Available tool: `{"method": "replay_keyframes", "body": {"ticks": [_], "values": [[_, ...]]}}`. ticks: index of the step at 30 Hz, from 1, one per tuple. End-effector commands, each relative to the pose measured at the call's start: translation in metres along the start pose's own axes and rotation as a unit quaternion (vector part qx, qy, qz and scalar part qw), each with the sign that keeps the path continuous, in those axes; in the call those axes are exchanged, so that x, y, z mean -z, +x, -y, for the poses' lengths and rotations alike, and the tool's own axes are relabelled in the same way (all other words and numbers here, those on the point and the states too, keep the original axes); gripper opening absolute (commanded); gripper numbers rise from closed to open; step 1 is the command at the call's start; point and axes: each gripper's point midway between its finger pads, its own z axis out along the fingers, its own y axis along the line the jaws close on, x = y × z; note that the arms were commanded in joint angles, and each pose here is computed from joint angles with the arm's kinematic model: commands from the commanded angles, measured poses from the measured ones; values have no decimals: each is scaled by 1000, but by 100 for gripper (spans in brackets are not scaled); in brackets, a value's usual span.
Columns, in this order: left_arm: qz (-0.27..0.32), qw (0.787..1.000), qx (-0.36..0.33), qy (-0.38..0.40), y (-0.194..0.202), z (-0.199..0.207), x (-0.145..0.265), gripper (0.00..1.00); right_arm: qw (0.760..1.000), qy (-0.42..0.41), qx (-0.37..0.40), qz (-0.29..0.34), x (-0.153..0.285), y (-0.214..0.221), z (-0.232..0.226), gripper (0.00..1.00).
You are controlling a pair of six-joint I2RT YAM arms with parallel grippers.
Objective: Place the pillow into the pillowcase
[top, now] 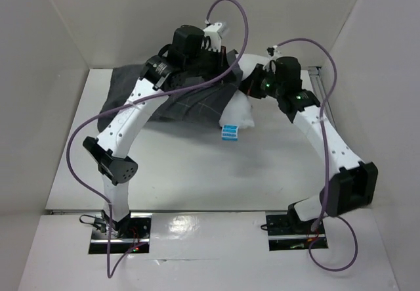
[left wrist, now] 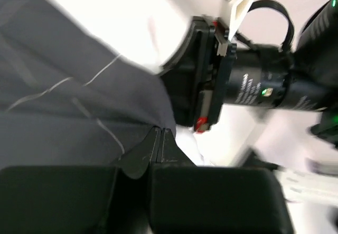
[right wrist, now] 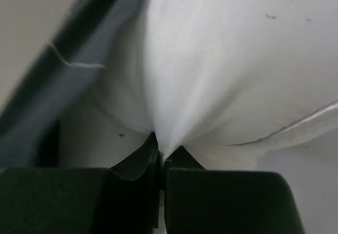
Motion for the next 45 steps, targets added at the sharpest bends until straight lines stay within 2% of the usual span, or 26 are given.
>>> {"method": "replay_keyframes", "body": {"ticks": [1, 2, 4, 6, 8, 13, 14, 16, 17, 18, 19, 21, 22, 23, 25, 26, 28, 30, 31, 33, 36, 37, 41, 42, 43, 45], "values": [[35, 955, -3, 295, -26, 140, 28, 0, 997, -56, -3, 53, 22, -9, -47, 0], [33, 950, -2, 311, -23, 150, 29, 0, 997, -58, -12, 58, 17, -1, -44, 0], [23, 937, -1, 348, -16, 176, 37, 0, 998, -7, -67, 17, -7, 53, 3, 0], [19, 932, -1, 361, -14, 179, 38, 0, 995, 45, -92, -19, -29, 99, 49, 0], [24, 936, -2, 351, -15, 172, 35, 0, 989, 90, -108, -39, -42, 119, 77, 0], [-12, 957, 31, 288, 8, 121, 2, 0, 990, 94, -107, -5, -30, 102, 74, 0], [-18, 964, 30, 264, 17, 110, -6, 9, 990, 94, -108, 4, -22, 95, 72, 0], [-42, 971, 34, 231, 31, 97, -11, 40, 989, 100, -109, 13, -14, 89, 72, 0], [-50, 976, 25, 209, 39, 86, -19, 52, 988, 106, -113, 23, -8, 81, 77, 0], [-59, 979, 22, 195, 45, 80, -21, 71, 987, 105, -114, 31, 0, 76, 75, 0], [-61, 982, 18, 177, 45, 75, -20, 78, 988, 100, -116, 28, 3, 75, 73, 7], [-67, 993, -5, 93, 51, 46, -12, 85, 990, 104, -98, 11, 16, 81, 75, 32], [-59, 996, -22, 57, 48, 41, -1, 87, 990, 108, -91, 14, 22, 76, 76, 46], [-50, 997, -48, -21, 47, 16, 4, 87, 991, 110, -71, 9, 27, 75, 75, 76], [-82, 991, -60, -81, 69, -1, 21, 82, 990, 125, -58, -7, 45, 80, 76, 92], [-69, 991, -62, -99, 64, -5, 43, 74, 990, 135, -48, -5, 51, 78, 77, 96], [-94, 983, -54, -147, 95, -25, 55, 68, 987, 156, -22, -33, 68, 90, 82, 99], [-75, 984, -31, -161, 100, -24, 88, 68, 982, 181, -6, -51, 80, 98, 92, 99], [-100, 980, -24, -173, 126, -30, 90, 69, 980, 187, -4, -63, 89, 105, 92, 99], [-95, 975, 8, -201, 141, -37, 102, 73, 978, 195, -5, -80, 95, 119, 98, 99], [-109, 949, 50, -292, 183, -73, 130, 89, 978, 181, -13, -101, 98, 138, 98, 99], [-103, 929, 71, -349, 198, -96, 138, 91, 978, 181, -13, -100, 97, 139, 100, 99], [-84, 889, 119, -435, 228, -141, 158, 98, 983, 166, -16, -74, 76, 126, 102, 100], [-80, 887, 128, -436, 232, -147, 156, 99, 985, 159, -15, -71, 70, 123, 102, 100], [-94, 902, 116, -406, 237, -147, 147, 99, 986, 153, -15, -72, 64, 122, 102, 100], [-85, 904, 144, -393, 240, -166, 131, 99, 989, 125, -15, -76, 41, 117, 99, 100]]}}
